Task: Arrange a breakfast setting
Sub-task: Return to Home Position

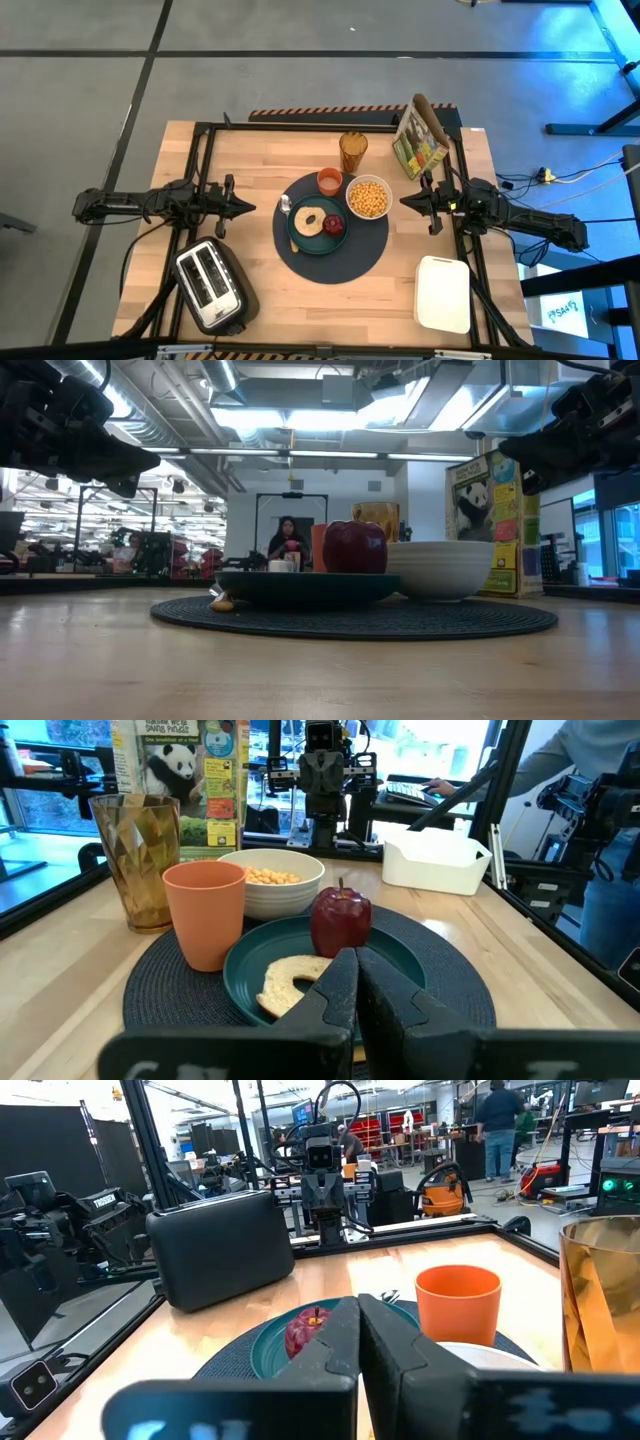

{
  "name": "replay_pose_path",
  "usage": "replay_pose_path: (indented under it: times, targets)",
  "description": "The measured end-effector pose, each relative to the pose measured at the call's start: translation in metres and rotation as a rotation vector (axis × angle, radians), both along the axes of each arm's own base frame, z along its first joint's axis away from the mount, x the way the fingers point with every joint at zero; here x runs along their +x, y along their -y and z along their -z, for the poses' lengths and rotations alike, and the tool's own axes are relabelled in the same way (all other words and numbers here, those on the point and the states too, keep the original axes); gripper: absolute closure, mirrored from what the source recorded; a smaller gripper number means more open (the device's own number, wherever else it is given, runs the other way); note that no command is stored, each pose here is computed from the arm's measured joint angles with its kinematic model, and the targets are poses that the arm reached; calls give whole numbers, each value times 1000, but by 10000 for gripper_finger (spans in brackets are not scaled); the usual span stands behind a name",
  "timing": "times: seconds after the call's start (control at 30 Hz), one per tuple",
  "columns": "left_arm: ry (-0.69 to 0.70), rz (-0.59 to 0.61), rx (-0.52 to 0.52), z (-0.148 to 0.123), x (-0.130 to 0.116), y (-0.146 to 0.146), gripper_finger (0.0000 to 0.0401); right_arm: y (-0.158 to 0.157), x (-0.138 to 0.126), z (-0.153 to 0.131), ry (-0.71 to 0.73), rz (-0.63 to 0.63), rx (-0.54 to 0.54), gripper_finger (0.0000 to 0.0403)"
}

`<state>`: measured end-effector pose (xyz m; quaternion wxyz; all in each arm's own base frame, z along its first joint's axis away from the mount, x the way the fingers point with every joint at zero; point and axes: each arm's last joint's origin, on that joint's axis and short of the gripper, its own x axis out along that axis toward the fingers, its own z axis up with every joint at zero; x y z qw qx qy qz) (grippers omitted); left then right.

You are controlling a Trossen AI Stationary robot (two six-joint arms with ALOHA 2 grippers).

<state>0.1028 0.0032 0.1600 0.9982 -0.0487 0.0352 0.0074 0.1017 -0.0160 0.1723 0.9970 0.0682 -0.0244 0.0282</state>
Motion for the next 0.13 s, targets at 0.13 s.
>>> replay_pose_path:
  times: [0.13]
  targets:
    - [0, 0, 0, 0, 0, 0, 401, 0, 0, 0, 0, 1, 0, 402]
